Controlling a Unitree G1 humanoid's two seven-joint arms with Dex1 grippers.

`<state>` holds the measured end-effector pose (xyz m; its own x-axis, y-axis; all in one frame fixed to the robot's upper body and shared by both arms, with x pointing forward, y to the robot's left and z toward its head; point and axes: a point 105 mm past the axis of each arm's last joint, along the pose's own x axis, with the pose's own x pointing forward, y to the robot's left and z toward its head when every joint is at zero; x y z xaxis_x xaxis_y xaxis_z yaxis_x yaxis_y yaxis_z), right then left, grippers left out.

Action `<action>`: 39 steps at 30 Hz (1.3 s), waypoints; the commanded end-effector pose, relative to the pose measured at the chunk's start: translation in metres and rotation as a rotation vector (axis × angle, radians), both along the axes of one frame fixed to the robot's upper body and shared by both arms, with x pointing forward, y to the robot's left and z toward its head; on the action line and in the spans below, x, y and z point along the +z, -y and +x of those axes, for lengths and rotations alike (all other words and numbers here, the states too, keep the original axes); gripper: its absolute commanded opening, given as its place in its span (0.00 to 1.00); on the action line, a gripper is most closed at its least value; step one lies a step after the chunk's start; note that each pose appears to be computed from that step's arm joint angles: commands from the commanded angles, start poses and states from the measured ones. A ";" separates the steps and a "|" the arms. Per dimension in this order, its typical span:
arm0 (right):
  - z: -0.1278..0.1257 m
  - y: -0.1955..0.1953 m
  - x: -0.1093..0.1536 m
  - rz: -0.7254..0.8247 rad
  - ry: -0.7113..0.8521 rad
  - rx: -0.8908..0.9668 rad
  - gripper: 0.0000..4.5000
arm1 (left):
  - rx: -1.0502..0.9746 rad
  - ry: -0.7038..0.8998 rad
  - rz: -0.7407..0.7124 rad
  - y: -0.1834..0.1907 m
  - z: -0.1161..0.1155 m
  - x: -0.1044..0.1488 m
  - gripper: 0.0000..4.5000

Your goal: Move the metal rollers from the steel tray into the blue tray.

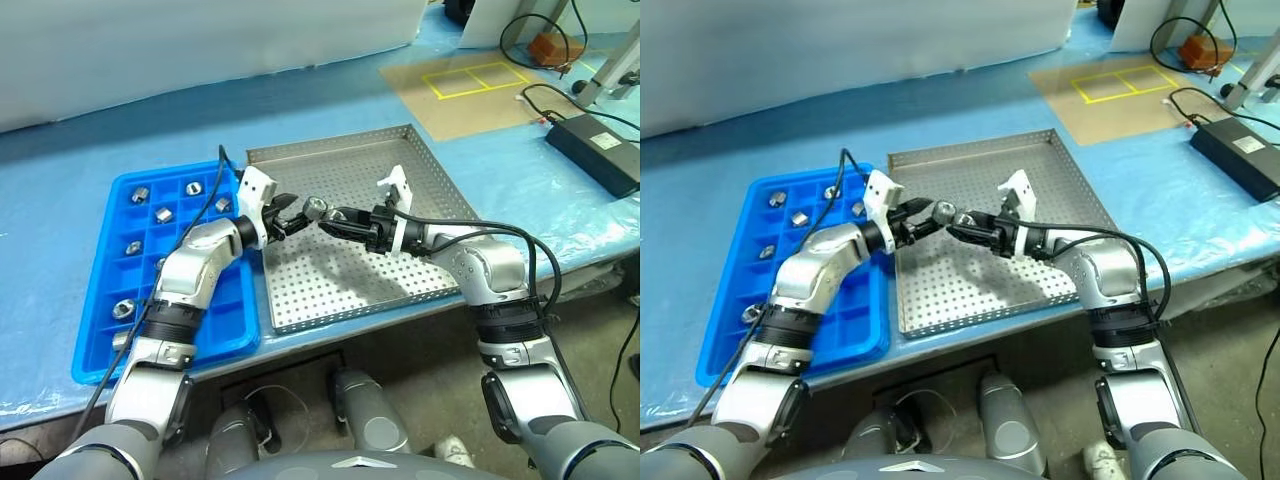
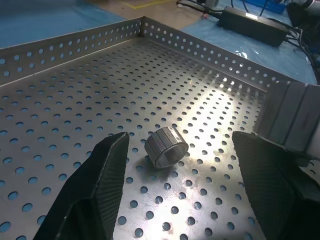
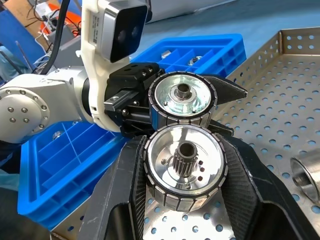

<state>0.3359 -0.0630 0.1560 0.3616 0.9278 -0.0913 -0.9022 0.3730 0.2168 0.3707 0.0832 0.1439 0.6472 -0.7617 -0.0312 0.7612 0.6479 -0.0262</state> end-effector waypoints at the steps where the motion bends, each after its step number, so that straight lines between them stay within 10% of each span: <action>1: -0.002 -0.006 0.005 0.000 0.028 0.028 0.36 | -0.083 0.273 0.136 0.011 -0.015 0.022 0.77; 4: -0.001 -0.007 0.006 0.000 0.029 0.036 0.36 | -0.068 0.408 0.220 0.014 -0.015 0.024 0.77; 13: -0.003 -0.011 0.003 -0.023 0.036 0.068 0.36 | -0.249 -0.236 -0.323 -0.002 -0.037 0.034 0.77; 24: -0.003 -0.014 -0.001 -0.045 0.035 0.094 0.36 | -0.400 -0.407 -0.381 -0.014 -0.071 0.035 0.77; 39: -0.003 -0.015 -0.001 -0.057 0.039 0.104 0.36 | -0.183 -0.615 -0.498 -0.005 -0.030 0.005 0.77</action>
